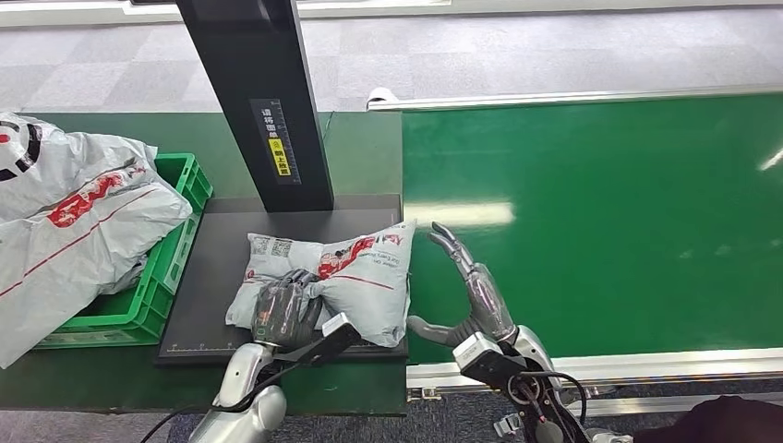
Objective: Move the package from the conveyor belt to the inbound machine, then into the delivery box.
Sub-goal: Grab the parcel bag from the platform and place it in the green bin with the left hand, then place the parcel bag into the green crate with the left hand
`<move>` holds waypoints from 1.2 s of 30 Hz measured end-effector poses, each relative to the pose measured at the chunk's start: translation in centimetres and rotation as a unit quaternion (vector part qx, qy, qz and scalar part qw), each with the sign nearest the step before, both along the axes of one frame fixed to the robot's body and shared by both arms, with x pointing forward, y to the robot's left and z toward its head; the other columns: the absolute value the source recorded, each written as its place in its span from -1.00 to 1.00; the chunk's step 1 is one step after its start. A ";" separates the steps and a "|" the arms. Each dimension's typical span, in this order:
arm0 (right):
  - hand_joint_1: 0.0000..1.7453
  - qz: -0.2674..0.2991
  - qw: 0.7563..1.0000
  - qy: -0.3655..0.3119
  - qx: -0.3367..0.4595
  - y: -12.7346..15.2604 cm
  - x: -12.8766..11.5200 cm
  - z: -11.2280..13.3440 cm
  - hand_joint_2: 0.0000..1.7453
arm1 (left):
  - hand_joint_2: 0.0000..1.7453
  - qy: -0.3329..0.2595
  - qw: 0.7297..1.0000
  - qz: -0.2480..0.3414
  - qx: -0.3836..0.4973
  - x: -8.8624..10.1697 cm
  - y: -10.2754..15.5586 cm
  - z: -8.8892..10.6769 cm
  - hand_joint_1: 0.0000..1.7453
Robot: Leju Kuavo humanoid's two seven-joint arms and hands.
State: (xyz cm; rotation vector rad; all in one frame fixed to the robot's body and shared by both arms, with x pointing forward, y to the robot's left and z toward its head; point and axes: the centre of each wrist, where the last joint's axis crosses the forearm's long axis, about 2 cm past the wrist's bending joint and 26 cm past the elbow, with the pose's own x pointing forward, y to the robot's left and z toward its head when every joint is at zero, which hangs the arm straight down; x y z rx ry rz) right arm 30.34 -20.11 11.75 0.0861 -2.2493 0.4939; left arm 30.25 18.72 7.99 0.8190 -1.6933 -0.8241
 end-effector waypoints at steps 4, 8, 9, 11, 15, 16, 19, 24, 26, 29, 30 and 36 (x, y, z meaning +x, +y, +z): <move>-1.00 -0.003 1.000 0.004 0.004 0.0 -0.1 -0.2 1.00 | 1.00 -0.029 0.999 0.005 -0.042 -0.4 0.3 0.1 1.00; -1.00 -0.004 1.000 0.007 0.009 0.0 -0.3 -0.3 1.00 | 1.00 -0.089 0.992 0.008 -0.086 -0.9 0.8 0.3 1.00; -1.00 -0.004 1.000 0.008 0.010 0.1 -0.3 -0.3 1.00 | 1.00 -0.102 0.990 0.008 -0.093 -1.0 0.9 0.4 1.00; -1.00 -0.004 1.000 0.008 0.011 0.1 -0.3 -0.3 1.00 | 1.00 -0.129 0.986 0.002 -0.105 -1.2 1.1 0.7 1.00; -1.00 -0.005 1.000 0.009 0.017 0.1 -0.3 -0.3 1.00 | 1.00 -0.230 0.966 -0.036 -0.108 -1.4 1.4 2.3 1.00; -1.00 -0.005 1.000 0.010 0.019 0.2 -0.3 -0.2 1.00 | 1.00 -0.256 0.961 -0.038 -0.101 -1.3 1.6 3.1 1.00; -1.00 -0.001 1.000 0.012 0.025 0.5 -0.1 -0.2 1.00 | 1.00 -0.335 0.940 -0.023 -0.058 -1.1 2.9 6.6 1.00; -1.00 0.007 0.999 0.011 0.029 1.1 0.2 0.1 1.00 | 1.00 -0.423 0.906 0.012 0.017 -1.2 5.6 11.4 1.00; -1.00 0.009 0.999 0.012 0.031 1.3 0.3 0.1 1.00 | 1.00 -0.450 0.891 0.028 0.049 -1.3 6.8 13.1 1.00; -1.00 0.012 0.999 0.015 0.033 1.5 0.3 0.1 1.00 | 1.00 -0.484 0.868 0.056 0.097 -1.3 8.7 15.4 1.00; -1.00 0.012 0.999 0.015 0.033 1.5 0.3 0.0 1.00 | 1.00 -0.492 0.862 0.064 0.107 -1.4 9.3 15.9 1.00; -1.00 0.015 0.999 0.017 0.030 1.7 0.2 -0.1 1.00 | 1.00 -0.515 0.839 0.093 0.147 -1.8 11.2 17.7 1.00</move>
